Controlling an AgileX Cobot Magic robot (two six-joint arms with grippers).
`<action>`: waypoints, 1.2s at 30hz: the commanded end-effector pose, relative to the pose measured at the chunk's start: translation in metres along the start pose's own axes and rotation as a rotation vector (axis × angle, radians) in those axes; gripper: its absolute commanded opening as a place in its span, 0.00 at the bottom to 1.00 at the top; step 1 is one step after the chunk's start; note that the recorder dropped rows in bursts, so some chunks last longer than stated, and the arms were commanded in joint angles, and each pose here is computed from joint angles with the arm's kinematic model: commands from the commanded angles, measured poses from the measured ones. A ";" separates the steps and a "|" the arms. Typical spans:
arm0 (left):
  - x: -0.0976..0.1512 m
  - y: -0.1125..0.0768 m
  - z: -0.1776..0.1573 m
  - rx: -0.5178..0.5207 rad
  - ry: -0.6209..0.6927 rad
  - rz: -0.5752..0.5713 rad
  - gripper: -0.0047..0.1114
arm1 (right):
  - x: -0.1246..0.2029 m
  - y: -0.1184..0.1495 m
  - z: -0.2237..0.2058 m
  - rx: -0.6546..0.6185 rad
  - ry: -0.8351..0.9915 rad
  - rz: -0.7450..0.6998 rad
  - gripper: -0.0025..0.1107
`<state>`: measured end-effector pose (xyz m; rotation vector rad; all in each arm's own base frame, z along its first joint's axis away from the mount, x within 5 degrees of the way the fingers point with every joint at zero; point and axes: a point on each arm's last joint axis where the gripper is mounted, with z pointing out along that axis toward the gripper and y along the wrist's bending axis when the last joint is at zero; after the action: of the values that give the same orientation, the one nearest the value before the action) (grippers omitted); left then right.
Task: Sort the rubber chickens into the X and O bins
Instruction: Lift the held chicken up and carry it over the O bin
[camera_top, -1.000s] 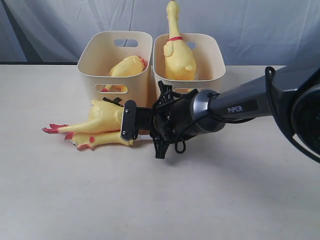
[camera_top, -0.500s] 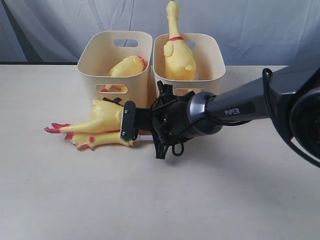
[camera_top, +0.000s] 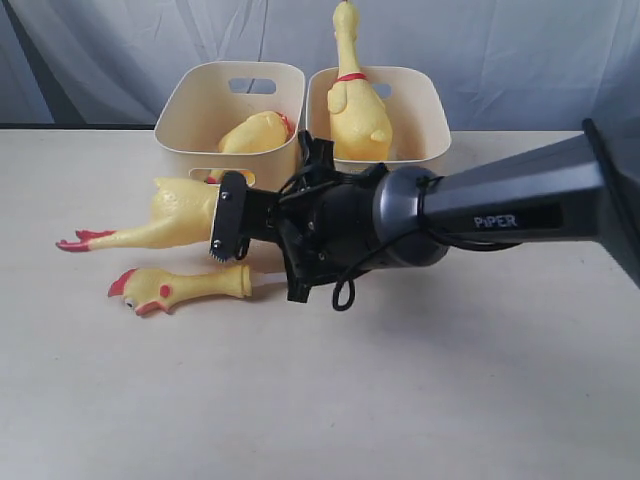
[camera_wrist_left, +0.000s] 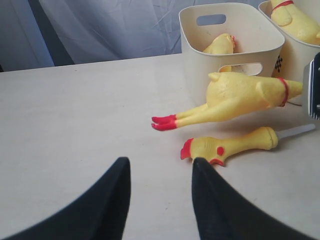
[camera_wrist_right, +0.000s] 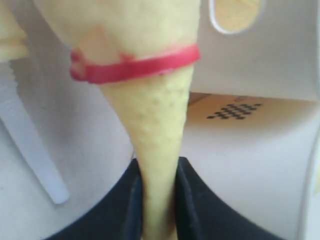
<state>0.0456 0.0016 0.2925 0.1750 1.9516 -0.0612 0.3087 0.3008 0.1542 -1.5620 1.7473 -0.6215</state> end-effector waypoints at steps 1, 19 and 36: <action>0.000 0.000 -0.001 0.005 -0.013 -0.003 0.38 | 0.001 -0.016 -0.019 0.014 0.014 0.052 0.01; 0.000 0.000 -0.001 0.003 -0.017 -0.001 0.38 | 0.003 -0.050 -0.084 -0.113 -0.067 0.150 0.01; 0.000 0.000 -0.001 0.004 -0.019 -0.001 0.38 | 0.051 -0.130 -0.140 0.165 -0.032 0.167 0.01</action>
<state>0.0457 0.0015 0.2926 0.1751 1.9498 -0.0618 0.2786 0.2330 0.3178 -1.3610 1.7384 -0.5894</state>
